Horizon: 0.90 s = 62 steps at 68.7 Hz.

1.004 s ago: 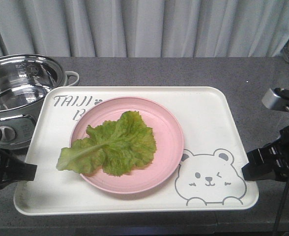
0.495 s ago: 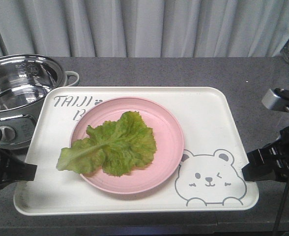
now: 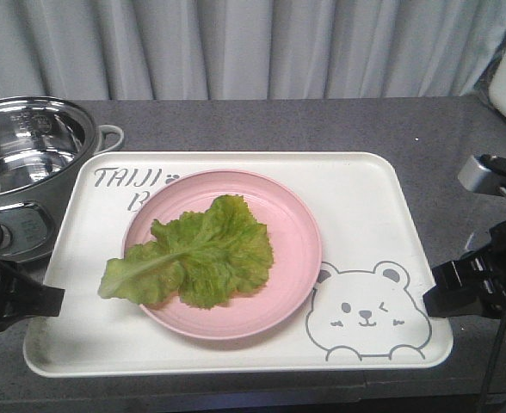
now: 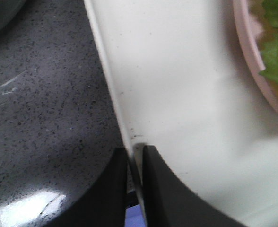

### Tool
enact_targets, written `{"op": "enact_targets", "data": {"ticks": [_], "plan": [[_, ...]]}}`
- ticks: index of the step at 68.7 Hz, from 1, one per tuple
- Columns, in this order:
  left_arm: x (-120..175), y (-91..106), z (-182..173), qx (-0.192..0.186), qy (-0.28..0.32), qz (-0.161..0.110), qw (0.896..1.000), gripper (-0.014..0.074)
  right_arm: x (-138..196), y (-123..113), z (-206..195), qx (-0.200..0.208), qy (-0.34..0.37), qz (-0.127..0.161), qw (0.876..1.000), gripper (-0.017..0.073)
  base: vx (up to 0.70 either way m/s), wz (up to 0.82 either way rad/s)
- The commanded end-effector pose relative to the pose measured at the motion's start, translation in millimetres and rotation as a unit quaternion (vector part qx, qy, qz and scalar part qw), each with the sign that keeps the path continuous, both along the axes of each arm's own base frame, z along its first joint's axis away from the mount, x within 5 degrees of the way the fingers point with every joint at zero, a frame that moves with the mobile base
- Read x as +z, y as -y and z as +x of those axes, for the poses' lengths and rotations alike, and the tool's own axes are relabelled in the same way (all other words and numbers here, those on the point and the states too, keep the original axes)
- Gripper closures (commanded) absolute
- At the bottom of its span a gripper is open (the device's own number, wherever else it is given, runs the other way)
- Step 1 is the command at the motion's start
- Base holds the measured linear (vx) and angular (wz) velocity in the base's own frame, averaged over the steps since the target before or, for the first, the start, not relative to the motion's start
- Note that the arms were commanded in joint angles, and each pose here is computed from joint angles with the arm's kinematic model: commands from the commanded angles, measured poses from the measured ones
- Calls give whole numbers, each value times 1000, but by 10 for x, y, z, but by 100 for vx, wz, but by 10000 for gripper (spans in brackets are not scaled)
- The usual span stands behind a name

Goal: Transfer vegetables to tray and serve
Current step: 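Hold the tray level with both grippers while the base turns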

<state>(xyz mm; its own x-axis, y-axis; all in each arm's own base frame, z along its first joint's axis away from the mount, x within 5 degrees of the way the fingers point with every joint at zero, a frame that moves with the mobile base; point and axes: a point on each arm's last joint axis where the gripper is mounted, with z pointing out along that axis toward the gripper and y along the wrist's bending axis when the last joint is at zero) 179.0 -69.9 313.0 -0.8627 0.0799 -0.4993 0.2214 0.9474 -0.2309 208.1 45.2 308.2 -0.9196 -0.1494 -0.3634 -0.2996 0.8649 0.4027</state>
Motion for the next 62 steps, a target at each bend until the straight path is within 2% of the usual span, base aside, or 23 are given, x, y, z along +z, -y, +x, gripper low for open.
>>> {"op": "enact_targets", "data": {"ticks": [1, 24, 62], "plan": [[153, 47, 21, -10, 52, -25, 998, 601, 150, -83, -77, 38, 18, 31, 999, 562, -1, -19], [152, 47, 20, -10, 51, -25, 998, 599, 150, -83, -77, 38, 18, 31, 999, 562, -1, -33], [152, 47, 20, -10, 51, -25, 998, 599, 150, -83, -77, 38, 18, 31, 999, 562, -1, -52]]}}
